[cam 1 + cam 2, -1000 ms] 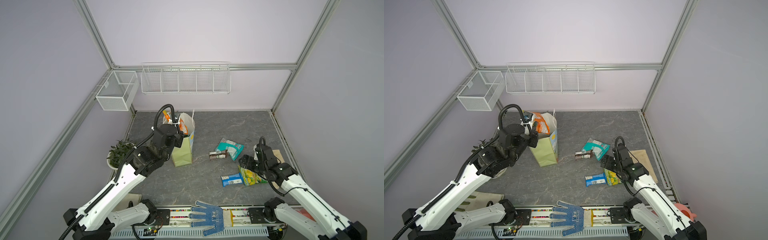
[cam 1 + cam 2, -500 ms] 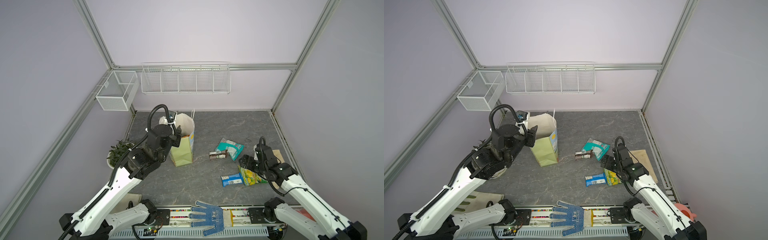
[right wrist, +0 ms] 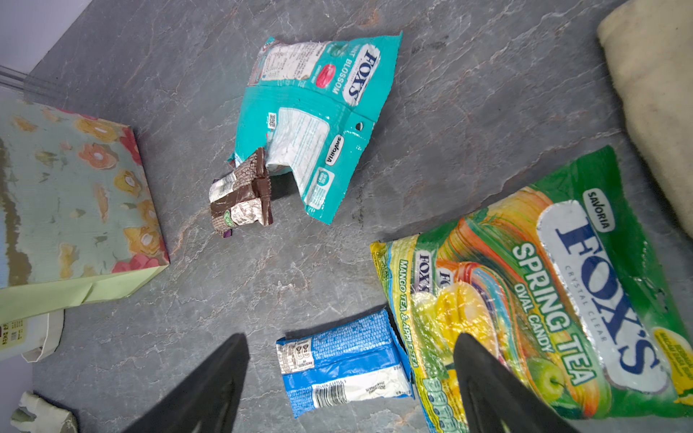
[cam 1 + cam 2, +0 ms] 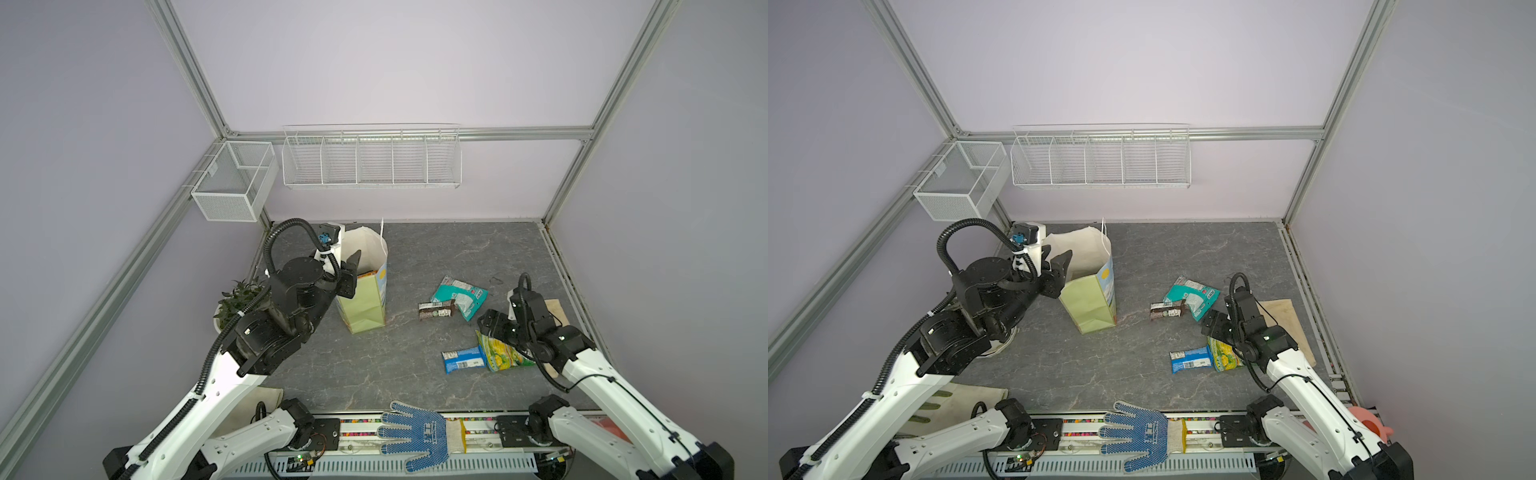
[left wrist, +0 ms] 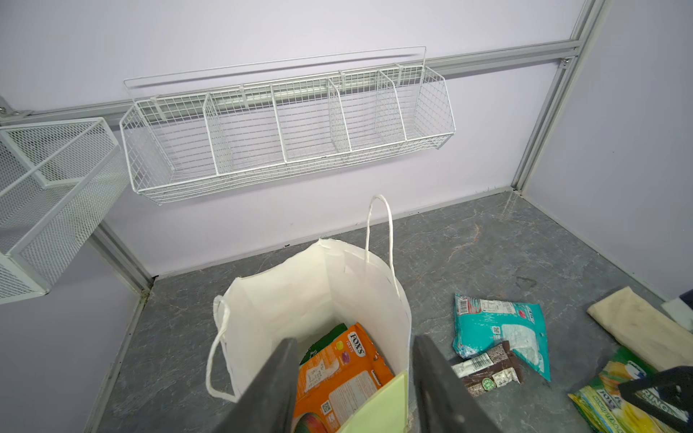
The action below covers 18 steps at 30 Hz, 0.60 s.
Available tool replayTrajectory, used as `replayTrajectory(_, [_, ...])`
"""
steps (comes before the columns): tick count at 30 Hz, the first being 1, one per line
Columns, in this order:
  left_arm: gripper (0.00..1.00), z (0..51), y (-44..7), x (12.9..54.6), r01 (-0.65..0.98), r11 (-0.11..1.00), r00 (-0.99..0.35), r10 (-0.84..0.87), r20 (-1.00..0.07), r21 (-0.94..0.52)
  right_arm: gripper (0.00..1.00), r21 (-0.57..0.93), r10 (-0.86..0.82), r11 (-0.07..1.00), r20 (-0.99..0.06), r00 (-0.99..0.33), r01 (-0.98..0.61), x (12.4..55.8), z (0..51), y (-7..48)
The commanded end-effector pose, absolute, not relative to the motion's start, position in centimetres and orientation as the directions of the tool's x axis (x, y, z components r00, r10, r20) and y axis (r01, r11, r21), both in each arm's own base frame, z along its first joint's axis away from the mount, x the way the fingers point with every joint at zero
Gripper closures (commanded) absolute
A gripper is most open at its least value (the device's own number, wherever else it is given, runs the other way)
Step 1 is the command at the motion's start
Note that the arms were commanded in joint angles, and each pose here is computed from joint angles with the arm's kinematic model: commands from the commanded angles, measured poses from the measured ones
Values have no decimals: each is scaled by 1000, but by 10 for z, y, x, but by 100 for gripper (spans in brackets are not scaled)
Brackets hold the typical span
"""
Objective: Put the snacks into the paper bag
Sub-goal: 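Withdraw the open left gripper from the bag toward the table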
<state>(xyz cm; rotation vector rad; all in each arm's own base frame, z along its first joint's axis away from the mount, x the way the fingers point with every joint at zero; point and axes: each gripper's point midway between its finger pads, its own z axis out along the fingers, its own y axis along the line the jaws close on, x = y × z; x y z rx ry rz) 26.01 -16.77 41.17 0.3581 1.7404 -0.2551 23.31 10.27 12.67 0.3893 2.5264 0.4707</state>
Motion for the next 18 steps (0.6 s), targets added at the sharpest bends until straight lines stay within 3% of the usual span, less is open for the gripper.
replayTrajectory(1, [50, 403, -178, 257, 429, 903, -188, 83, -979, -6, 12, 401, 360, 899, -451, -816, 175, 232, 126, 104])
replayTrajectory(12, [49, 382, -207, 249, 539, 839, -237, 72, -969, -69, 11, 399, 359, 900, -448, -819, 176, 232, 124, 104])
replayTrajectory(18, [49, 369, -231, 240, 601, 799, -236, 143, -961, -28, 11, 397, 356, 901, -444, -822, 176, 231, 123, 105])
